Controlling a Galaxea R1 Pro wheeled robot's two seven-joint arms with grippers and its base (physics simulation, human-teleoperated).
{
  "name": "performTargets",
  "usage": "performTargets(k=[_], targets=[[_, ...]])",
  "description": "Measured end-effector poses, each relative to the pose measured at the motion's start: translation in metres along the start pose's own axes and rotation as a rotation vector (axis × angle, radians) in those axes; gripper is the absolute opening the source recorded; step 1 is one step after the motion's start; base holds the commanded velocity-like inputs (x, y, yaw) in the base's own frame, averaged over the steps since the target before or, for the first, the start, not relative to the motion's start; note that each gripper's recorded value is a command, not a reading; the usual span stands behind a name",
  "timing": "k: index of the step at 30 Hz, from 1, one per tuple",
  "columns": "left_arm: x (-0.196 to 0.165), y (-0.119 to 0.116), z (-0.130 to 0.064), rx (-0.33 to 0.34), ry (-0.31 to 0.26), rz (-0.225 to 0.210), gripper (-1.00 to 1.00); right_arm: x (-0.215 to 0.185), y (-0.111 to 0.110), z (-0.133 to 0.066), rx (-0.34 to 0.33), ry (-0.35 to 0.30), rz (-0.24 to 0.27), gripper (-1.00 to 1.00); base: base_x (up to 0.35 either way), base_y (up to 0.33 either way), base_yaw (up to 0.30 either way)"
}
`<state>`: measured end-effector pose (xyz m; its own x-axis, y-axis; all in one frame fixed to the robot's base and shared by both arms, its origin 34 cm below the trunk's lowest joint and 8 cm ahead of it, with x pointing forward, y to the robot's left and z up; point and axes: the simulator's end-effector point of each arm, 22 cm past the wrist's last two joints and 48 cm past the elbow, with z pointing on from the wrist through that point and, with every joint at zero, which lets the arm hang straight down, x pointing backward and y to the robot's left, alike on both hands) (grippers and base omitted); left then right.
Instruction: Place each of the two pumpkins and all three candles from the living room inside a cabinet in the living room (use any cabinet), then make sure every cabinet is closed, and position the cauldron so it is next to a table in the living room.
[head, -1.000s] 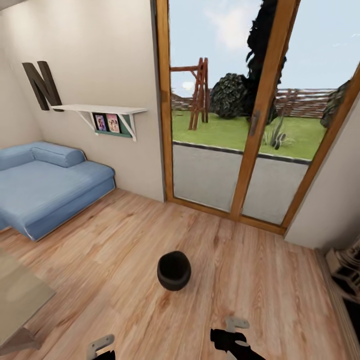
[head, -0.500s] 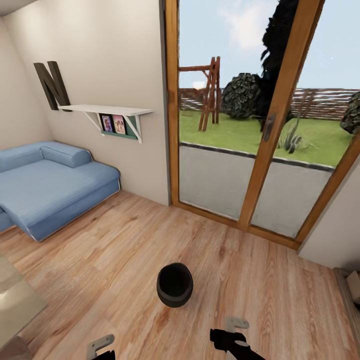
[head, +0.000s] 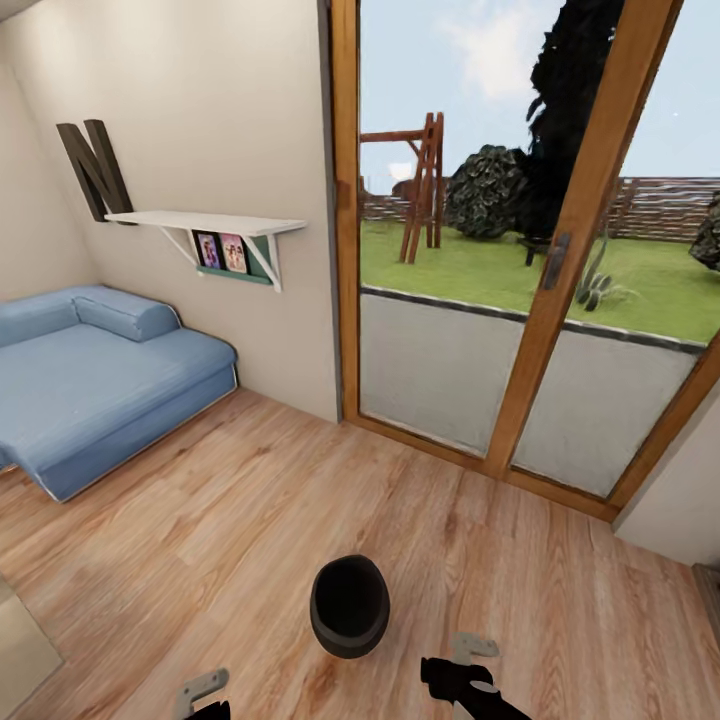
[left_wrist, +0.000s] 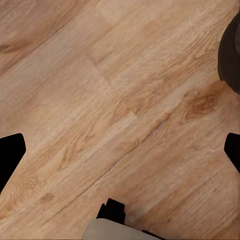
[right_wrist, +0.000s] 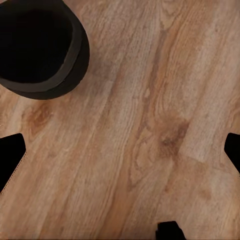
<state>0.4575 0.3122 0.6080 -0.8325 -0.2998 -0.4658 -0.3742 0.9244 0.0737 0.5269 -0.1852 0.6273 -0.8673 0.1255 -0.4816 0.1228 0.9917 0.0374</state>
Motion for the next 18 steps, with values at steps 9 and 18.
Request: performTargets(k=[9, 18], targets=[[-0.0001, -0.0001, 0.0, 0.0, -0.001, 0.003, 1.0, 0.0, 0.0, 0.0, 0.001, 0.0, -0.001, 1.0, 0.315, -0.107, 0.24], [-0.0001, -0.0001, 0.0, 0.0, 0.0, 0.002, 1.0, -0.001, 0.0015, -0.0001, -0.003, -0.002, -0.001, 1.0, 0.306, -0.12, 0.025]])
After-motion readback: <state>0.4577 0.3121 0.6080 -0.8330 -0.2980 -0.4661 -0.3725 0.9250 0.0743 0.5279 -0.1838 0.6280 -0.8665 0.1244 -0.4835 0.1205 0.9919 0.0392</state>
